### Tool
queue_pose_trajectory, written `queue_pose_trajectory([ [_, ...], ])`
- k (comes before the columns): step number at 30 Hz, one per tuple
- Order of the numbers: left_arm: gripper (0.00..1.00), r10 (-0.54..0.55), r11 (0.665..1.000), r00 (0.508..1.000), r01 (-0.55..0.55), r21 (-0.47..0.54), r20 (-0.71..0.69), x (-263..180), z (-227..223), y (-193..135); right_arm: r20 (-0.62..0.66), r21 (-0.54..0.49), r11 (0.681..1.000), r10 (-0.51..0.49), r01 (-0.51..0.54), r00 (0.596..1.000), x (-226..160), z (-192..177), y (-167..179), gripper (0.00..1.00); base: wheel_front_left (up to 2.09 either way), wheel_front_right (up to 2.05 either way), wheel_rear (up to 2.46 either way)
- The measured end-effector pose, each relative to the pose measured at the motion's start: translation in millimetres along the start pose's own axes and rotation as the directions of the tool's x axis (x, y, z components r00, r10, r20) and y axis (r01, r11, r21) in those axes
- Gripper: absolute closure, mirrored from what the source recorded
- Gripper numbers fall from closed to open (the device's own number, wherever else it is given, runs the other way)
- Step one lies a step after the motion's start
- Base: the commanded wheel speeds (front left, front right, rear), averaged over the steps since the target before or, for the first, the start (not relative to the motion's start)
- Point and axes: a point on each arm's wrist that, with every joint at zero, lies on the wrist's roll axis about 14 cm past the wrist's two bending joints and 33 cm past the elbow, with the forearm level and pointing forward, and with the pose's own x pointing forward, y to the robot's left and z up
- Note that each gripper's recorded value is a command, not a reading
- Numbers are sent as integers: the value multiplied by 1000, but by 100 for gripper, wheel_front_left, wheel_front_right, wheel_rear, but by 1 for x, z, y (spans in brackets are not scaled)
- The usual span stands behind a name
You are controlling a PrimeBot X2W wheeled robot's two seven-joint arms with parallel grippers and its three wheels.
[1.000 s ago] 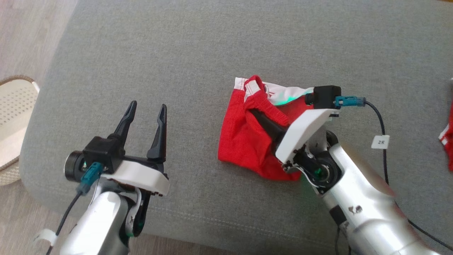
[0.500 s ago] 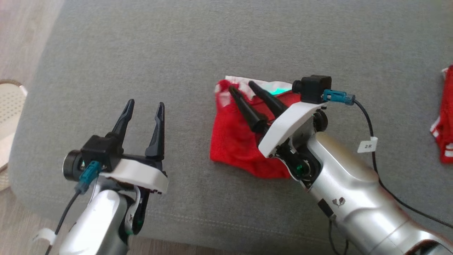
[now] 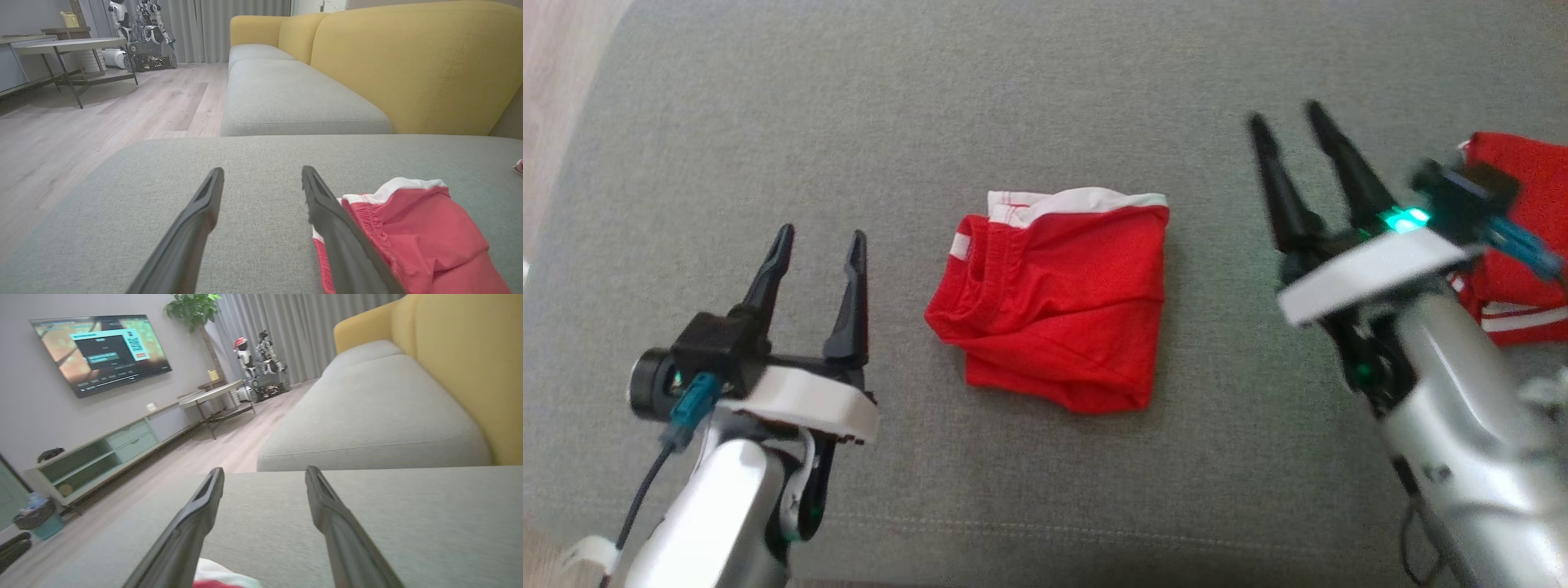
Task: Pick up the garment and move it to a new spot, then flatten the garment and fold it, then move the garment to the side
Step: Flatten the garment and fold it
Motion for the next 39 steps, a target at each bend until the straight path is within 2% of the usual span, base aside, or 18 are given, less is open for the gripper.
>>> queue_pose_trajectory([
  [6, 0, -2, 1000, 1000, 1, 9, 7, -5, 4, -1, 36, -85, 985, -146, 149, 989, -50, 11, -38, 0, 0, 0, 0],
  [16, 0, -13, 999, 1000, 13, 30, 13, -26, 14, -2, 76, -186, 944, -263, 273, 962, -103, 33, -33, 0, 0, 0, 0],
  [27, 0, -14, 999, 1000, 14, 40, -2, -56, 14, -5, 75, -221, 918, -321, 330, 944, -143, 40, -26, 0, 0, 0, 0],
  [39, 0, -24, 999, 1000, 24, 46, -5, -76, 17, -8, 73, -208, 903, -369, 377, 926, -176, 39, -22, 0, 0, 0, 0],
])
